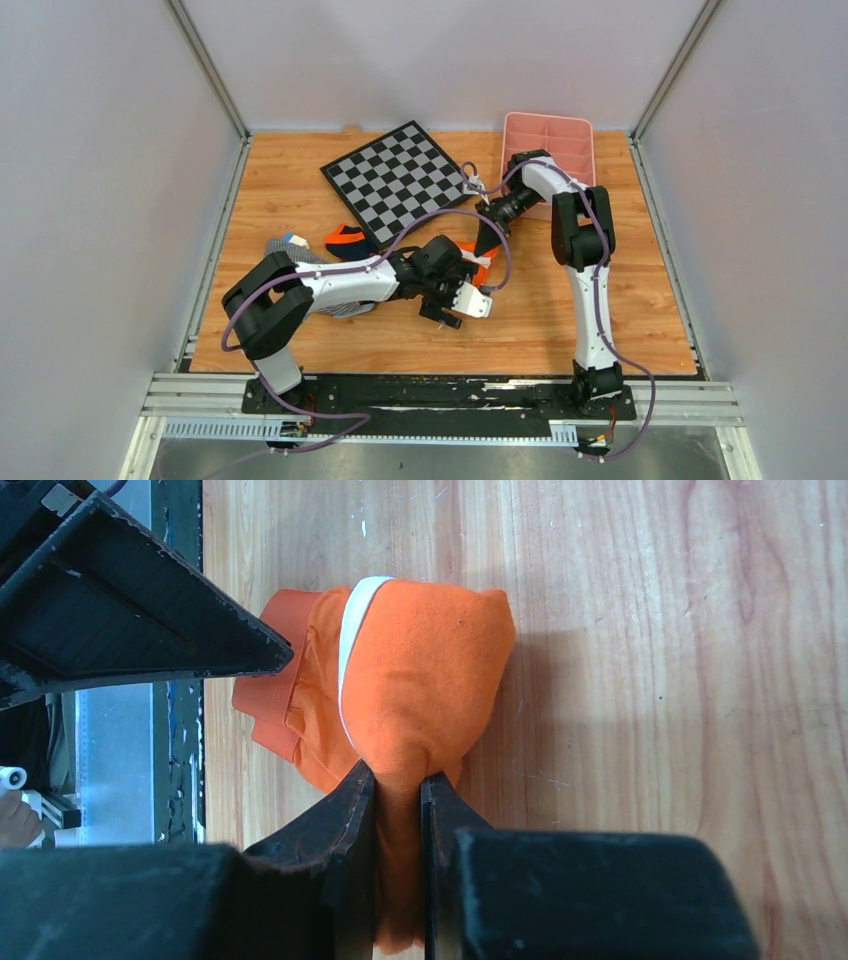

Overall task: Roll the underwear
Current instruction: Roll the underwear to the center of the board.

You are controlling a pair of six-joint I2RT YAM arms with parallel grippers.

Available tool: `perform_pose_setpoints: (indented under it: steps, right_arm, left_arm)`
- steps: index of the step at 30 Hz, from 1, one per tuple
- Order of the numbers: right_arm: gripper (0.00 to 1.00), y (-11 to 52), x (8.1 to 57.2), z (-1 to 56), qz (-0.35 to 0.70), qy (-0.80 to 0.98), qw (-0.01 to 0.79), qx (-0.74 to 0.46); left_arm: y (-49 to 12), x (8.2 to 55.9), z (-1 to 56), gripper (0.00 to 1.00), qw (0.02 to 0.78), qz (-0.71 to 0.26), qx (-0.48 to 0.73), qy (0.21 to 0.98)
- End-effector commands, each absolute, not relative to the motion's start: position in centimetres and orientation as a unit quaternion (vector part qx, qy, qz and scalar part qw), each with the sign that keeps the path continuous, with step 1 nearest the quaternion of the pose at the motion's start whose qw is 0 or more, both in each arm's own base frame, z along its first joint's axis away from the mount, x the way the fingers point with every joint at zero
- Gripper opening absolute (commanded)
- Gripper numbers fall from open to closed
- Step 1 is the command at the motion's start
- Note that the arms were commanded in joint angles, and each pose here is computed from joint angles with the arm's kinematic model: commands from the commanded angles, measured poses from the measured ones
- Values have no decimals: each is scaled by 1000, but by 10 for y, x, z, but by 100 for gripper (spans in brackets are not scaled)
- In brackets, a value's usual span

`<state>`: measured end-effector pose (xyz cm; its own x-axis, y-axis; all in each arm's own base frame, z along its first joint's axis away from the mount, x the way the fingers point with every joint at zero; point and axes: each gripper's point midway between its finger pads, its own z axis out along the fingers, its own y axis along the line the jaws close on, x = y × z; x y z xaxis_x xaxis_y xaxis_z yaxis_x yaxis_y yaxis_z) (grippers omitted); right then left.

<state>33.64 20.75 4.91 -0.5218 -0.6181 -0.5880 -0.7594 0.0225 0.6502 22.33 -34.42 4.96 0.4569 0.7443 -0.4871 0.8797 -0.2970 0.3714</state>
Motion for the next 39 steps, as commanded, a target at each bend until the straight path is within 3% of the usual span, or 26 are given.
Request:
perform_pose_setpoints:
  steps: [1,7,14,18,20,22,24,26,28,31,34,39]
  right_arm:
    - [4,206,333,54,517,715,56,-468]
    - [4,205,334,51,515,717,53,-466]
    - [5,203,338,50,514,721,54,-462]
    - [6,204,342,48,514,725,54,-456]
    - [7,204,345,47,515,727,52,-451]
    - [15,204,346,45,514,729,50,-449]
    - [27,204,348,47,511,732,51,-447]
    - [51,202,350,52,505,737,53,-447]
    - [64,196,355,63,490,741,65,-455]
    - [77,182,369,94,464,746,108,-466]
    - [99,161,390,138,437,750,175,-464]
    - [100,115,406,207,383,751,280,-460]
  left_arm:
    - [-358,231,55,100,325,-96,813,473]
    - [-364,230,41,97,324,-86,806,488]
    - [-363,225,26,50,301,-93,820,478]
    - [-361,223,20,43,303,-94,820,476]
    - [-360,219,17,31,299,-97,823,473]
    - [-359,217,10,26,287,-91,827,475]
    - [-358,216,5,13,276,-86,828,480]
    - [-356,215,0,7,262,-89,828,488]
    - [-353,209,-3,1,239,-98,829,496]
    - [-352,202,-1,0,220,-115,825,508]
    - [-350,196,1,0,203,-131,816,525]
    - [-349,181,9,0,141,-194,777,581]
